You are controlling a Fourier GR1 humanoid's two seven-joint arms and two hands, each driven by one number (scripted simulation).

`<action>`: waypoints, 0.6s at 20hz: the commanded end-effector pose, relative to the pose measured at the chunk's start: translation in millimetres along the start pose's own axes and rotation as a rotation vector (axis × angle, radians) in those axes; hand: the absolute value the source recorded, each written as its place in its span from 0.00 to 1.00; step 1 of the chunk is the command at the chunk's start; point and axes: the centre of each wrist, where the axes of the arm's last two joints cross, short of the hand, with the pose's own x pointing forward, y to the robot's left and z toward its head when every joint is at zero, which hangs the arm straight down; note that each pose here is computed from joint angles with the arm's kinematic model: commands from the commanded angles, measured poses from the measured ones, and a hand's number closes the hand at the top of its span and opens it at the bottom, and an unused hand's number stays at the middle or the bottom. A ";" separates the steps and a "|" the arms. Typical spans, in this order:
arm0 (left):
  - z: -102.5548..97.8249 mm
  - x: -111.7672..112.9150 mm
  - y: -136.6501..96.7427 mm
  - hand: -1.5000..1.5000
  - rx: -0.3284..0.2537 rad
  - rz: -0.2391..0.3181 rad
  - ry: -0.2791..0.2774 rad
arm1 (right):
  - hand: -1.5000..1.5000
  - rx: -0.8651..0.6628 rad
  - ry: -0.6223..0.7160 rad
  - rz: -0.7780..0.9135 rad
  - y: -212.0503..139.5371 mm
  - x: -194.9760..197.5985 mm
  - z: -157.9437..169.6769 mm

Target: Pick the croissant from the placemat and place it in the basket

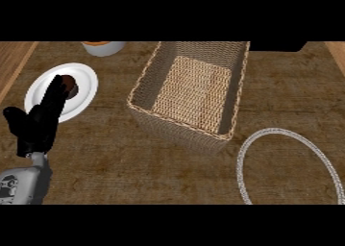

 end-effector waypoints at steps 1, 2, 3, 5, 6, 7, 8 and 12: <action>9.3 7.9 18.0 0.50 -0.001 -0.018 0.007 | 1.00 -0.078 -0.016 0.017 -7.6 22.1 -16.5; -2.8 3.2 8.2 0.50 0.001 -0.002 0.009 | 1.00 -0.068 -0.015 0.015 -6.3 32.1 -8.8; 7.1 -11.2 15.7 0.50 0.007 -0.003 0.007 | 1.00 -0.098 0.003 0.023 -16.7 31.6 -25.1; -2.5 8.2 5.5 0.50 0.005 -0.002 0.000 | 1.00 -0.116 0.004 0.017 -21.5 35.2 -33.6; -1.3 -5.3 -0.7 0.50 0.002 0.000 0.015 | 1.00 -0.133 0.009 -0.008 -25.1 40.7 -31.6; -4.0 10.8 0.9 0.50 -0.001 0.005 0.002 | 1.00 -0.184 0.002 -0.026 -31.1 39.8 -40.0; 4.0 -4.7 1.1 0.50 0.001 0.010 0.010 | 1.00 -0.210 0.026 -0.043 -30.7 39.1 -38.2; -1.1 4.0 2.5 0.50 0.000 -0.004 0.006 | 1.00 -0.280 -0.003 -0.054 -44.3 47.2 -52.6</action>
